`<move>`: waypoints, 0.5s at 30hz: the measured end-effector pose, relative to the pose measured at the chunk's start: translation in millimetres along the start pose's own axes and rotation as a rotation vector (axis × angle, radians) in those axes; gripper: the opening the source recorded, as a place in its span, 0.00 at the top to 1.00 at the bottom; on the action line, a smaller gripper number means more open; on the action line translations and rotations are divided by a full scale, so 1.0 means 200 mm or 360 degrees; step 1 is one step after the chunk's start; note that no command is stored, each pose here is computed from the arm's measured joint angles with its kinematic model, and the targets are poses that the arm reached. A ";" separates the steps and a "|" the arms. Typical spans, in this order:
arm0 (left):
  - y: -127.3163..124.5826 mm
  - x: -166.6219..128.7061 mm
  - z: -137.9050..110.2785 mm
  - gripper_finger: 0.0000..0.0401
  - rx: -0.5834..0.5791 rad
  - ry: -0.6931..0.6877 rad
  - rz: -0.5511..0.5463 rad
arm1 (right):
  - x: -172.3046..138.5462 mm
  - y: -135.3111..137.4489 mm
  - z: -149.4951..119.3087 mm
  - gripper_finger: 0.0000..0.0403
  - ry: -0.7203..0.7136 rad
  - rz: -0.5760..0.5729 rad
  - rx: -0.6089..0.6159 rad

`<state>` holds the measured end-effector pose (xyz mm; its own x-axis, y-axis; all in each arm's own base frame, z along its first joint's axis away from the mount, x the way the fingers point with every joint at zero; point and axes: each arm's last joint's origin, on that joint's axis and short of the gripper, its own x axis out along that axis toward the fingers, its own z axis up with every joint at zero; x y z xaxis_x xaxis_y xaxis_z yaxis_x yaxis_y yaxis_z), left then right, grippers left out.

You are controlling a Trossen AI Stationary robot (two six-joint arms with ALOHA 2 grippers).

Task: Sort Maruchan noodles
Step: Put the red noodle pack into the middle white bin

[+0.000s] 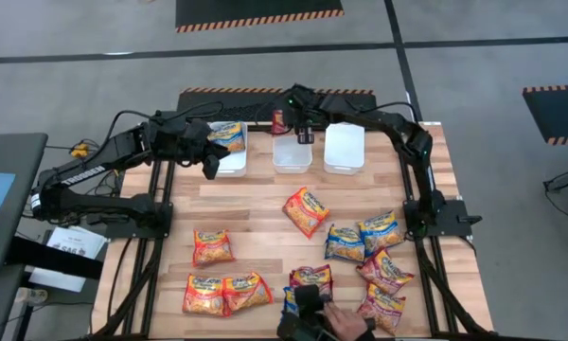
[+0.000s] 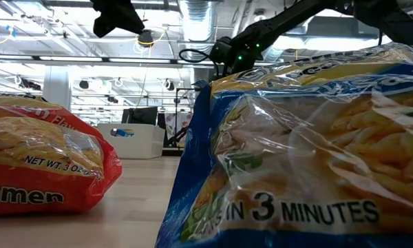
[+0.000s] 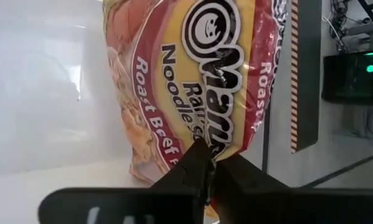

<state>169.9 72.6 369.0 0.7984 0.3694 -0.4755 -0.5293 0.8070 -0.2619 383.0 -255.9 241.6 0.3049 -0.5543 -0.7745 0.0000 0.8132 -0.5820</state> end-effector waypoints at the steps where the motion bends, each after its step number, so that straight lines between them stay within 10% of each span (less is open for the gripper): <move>1: 0.00 0.00 0.00 0.85 0.0000 0.0000 0.0000 | 0.00 0.00 0.00 0.90 0.0021 -0.0005 -0.0005; 15: 0.00 0.00 0.00 0.85 0.0030 -0.0001 -0.0001 | -0.02 0.07 -0.01 0.90 0.0196 0.0028 -0.0079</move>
<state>170.0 72.6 369.0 0.7989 0.3692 -0.4748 -0.5234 0.8157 -0.2465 379.8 -243.2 236.6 0.1853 -0.5599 -0.8076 -0.0526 0.8150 -0.5771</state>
